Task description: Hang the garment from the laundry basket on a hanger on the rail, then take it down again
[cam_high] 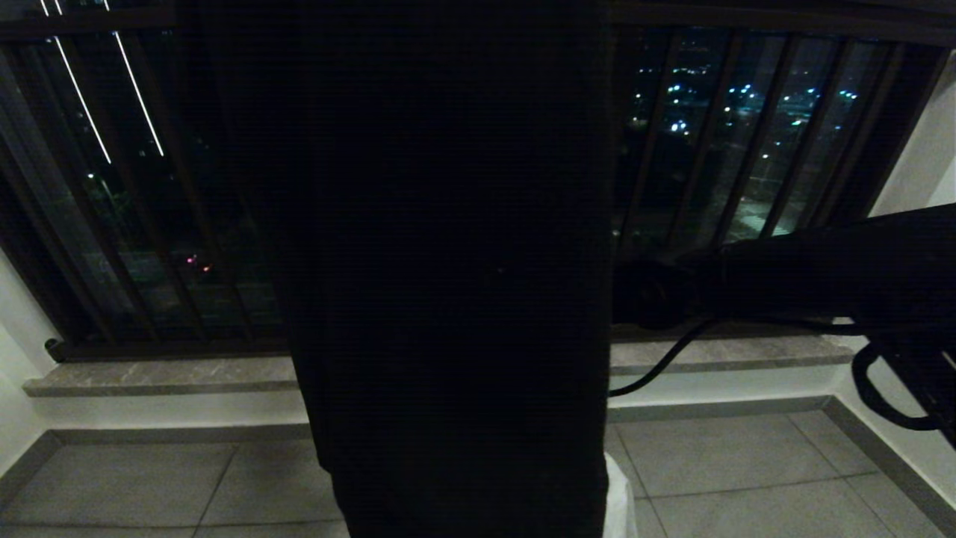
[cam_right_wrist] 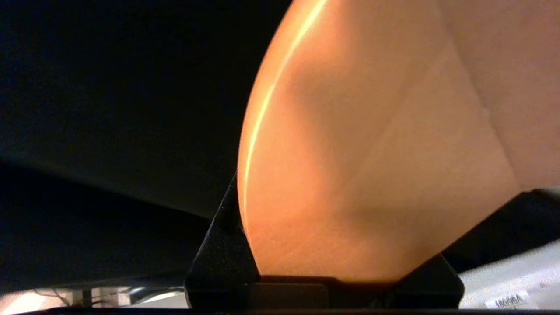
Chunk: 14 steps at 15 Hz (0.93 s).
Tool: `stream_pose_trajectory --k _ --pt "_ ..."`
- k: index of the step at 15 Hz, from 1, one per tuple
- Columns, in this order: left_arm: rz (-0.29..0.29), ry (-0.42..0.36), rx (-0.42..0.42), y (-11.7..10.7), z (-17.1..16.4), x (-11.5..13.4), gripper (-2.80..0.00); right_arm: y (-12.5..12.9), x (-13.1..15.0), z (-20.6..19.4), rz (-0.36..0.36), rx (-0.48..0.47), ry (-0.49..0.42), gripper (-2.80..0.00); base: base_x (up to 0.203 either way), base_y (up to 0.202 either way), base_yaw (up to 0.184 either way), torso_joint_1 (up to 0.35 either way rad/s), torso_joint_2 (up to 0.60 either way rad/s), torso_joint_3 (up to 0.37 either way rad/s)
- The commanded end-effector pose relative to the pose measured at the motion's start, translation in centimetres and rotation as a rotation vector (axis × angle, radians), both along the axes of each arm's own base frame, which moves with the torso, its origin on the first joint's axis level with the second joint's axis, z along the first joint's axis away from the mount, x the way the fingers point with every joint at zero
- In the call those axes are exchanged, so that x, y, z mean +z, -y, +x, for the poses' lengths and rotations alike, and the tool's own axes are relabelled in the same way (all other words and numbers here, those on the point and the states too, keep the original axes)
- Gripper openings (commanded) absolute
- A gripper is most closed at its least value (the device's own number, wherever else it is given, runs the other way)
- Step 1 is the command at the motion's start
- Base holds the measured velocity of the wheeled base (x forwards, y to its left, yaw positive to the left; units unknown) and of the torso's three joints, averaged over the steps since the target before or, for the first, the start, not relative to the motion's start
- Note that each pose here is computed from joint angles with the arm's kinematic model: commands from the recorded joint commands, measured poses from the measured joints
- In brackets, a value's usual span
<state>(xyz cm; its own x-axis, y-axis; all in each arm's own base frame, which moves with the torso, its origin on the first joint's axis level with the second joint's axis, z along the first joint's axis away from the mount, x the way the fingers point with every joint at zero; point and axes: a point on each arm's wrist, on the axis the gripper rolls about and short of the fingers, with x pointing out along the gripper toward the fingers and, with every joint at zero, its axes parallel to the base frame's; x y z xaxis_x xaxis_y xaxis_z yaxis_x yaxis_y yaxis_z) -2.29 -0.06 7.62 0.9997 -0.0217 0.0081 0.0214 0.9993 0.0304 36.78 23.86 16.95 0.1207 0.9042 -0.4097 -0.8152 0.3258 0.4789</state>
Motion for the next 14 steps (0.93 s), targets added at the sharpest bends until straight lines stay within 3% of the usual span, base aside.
stream_pose_trajectory --k 1,7,11,14 --pt "0.0 -0.002 0.0 0.0 0.0 -0.1 -2.8 -1.4 -5.7 1.5 -0.073 -0.006 -0.091 -2.8 0.0 0.0 0.0 0.0 0.0 0.0" --pt "0.0 -0.002 0.0 0.0 0.0 -0.1 -2.8 -1.0 -11.4 3.4 -0.168 -0.083 -0.12 -2.8 0.0 0.0 0.0 0.0 0.0 0.0" --pt "0.0 -0.002 0.0 0.0 0.0 -0.1 -2.8 -1.7 -10.8 3.6 -0.21 -0.132 -0.062 -2.8 0.0 0.0 0.0 0.0 0.0 0.0" --pt "0.0 -0.002 0.0 0.0 0.0 -0.1 -2.8 -2.6 -10.1 3.2 -0.254 -0.132 -0.08 -2.8 0.0 0.0 0.0 0.0 0.0 0.0"
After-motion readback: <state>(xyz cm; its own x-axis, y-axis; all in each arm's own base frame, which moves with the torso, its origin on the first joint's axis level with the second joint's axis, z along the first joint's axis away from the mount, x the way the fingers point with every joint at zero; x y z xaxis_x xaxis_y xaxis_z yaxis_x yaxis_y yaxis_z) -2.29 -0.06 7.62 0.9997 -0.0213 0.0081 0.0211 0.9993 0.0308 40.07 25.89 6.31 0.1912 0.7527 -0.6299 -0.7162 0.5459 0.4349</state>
